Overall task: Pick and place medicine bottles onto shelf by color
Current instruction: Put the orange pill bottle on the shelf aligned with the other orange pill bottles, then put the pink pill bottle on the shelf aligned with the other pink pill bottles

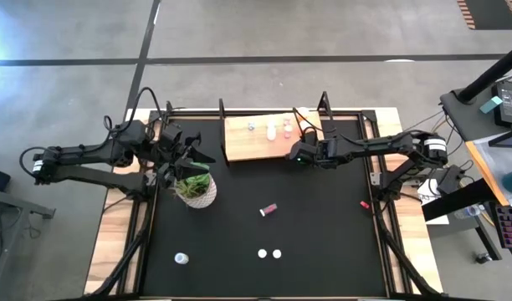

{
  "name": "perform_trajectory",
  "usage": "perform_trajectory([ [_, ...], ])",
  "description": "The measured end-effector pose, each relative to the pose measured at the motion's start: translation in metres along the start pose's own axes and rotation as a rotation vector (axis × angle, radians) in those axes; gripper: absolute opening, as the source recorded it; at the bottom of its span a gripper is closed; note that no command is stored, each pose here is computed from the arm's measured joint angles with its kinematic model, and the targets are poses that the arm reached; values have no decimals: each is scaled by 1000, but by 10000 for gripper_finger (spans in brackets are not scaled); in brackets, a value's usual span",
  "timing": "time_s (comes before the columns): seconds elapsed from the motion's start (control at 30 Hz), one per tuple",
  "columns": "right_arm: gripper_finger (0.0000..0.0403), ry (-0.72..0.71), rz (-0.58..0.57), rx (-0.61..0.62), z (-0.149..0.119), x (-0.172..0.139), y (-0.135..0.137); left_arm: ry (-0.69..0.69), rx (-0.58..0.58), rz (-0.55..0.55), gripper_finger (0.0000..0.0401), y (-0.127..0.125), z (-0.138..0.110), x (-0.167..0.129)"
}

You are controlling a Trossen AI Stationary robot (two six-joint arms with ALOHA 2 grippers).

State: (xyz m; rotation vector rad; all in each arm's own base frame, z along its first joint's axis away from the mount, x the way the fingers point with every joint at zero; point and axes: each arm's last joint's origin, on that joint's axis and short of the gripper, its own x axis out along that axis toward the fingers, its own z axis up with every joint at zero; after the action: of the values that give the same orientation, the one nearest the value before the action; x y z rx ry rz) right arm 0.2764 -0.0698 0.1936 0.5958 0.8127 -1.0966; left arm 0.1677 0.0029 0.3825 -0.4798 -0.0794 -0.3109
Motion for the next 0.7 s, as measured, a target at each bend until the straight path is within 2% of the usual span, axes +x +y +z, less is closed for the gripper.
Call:
perform_trajectory([
  [0.4, 231, 39, 47, 12, 1, -3, 4, 0, 0, 0, 190, 0, 0, 0],
  [0.7, 231, 45, 114, 16, 11, -19, 17, 0, -3, 0, 190, 0, 0, 0],
])
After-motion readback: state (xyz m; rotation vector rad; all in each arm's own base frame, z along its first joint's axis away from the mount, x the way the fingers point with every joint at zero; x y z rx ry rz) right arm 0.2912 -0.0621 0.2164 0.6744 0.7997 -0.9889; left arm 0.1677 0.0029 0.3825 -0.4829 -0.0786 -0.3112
